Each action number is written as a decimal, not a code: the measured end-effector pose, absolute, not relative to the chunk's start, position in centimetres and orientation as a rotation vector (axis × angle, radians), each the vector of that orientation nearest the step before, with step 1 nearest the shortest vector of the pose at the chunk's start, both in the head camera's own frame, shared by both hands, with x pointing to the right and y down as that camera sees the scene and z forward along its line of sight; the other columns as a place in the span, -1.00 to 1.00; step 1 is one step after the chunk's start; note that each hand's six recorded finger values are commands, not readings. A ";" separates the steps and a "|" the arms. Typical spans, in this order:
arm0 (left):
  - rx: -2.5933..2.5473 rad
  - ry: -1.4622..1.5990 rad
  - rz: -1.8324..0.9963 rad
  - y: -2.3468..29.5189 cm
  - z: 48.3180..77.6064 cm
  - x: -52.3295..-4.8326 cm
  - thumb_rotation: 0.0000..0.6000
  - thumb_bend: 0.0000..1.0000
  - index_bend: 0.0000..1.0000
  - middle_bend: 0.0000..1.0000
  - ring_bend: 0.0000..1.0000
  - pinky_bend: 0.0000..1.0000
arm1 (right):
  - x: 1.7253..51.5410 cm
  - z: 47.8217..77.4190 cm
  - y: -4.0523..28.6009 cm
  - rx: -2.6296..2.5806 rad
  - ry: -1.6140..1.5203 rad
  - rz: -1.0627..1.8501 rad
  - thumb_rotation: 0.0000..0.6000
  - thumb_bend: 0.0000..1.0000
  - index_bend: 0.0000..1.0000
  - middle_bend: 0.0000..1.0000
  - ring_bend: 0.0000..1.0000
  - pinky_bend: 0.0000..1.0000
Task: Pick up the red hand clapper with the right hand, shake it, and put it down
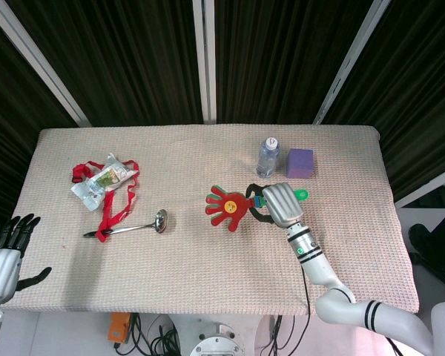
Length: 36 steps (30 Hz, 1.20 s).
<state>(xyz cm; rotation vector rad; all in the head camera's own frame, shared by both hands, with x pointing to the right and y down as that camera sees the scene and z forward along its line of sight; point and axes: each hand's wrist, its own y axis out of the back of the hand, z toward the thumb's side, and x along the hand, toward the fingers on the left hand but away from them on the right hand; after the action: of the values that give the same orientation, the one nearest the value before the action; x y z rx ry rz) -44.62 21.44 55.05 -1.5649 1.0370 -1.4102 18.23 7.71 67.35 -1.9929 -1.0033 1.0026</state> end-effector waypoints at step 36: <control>-1.548 1.050 -1.417 21.5 55.1 -45.1 1.00 -0.75 -0.85 -0.90 -1.00 -1.00 | 24.4 64.9 10.8 -1.974 -1.031 1.140 1.00 -0.90 -1.00 -1.00 -1.00 -1.00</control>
<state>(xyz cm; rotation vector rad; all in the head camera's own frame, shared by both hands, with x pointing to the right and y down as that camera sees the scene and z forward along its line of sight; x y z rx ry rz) -45.13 21.47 55.08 -1.5482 1.0503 -1.4167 24.42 10.84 64.87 -1.9741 -1.0313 1.1401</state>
